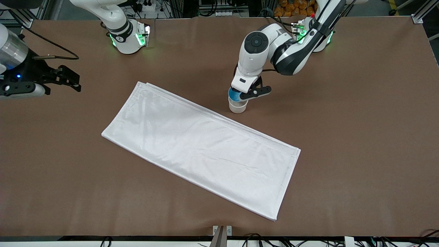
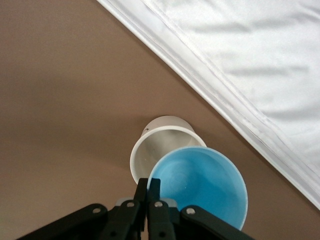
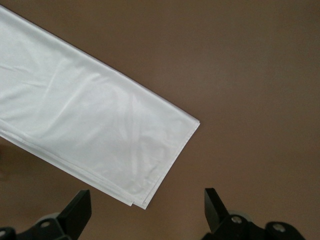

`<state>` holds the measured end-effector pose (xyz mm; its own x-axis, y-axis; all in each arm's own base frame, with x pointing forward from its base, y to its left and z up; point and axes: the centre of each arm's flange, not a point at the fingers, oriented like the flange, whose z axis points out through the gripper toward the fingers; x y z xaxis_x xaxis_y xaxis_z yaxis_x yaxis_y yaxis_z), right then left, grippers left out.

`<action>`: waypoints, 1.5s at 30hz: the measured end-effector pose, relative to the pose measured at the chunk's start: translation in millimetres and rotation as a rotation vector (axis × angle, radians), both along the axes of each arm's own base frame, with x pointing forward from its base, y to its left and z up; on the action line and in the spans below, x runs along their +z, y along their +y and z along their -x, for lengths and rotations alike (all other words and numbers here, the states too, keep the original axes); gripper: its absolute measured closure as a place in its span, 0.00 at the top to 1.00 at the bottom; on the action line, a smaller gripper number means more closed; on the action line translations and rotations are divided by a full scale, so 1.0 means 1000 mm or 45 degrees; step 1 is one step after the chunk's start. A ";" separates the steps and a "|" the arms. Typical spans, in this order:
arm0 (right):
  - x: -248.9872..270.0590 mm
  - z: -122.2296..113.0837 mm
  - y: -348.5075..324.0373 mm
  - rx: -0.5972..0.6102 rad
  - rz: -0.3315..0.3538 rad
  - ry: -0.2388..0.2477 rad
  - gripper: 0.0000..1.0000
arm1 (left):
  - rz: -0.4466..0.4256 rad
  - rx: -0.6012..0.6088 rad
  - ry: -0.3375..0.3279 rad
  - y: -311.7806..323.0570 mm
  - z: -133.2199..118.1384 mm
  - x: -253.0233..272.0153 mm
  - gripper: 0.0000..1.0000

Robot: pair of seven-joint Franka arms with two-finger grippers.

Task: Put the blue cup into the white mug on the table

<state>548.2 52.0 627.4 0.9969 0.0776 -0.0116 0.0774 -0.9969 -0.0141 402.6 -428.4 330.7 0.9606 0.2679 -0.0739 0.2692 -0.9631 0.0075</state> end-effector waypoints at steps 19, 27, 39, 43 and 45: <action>0.004 0.001 -0.028 0.017 -0.004 -0.009 1.00 | -0.003 0.001 -0.067 0.045 -0.063 0.016 0.55; 0.010 0.005 -0.025 0.026 -0.008 -0.024 1.00 | 0.011 0.039 -0.162 0.126 -0.148 0.088 0.89; 0.006 0.006 -0.025 0.028 -0.008 -0.014 1.00 | -0.047 -0.103 -0.128 0.180 -0.171 0.112 1.00; 0.006 0.006 -0.025 0.030 -0.008 -0.013 1.00 | -0.095 -0.185 -0.131 0.210 -0.178 0.120 1.00; 0.006 0.006 -0.024 0.032 -0.008 -0.012 1.00 | -0.101 -0.225 -0.125 0.231 -0.182 0.127 1.00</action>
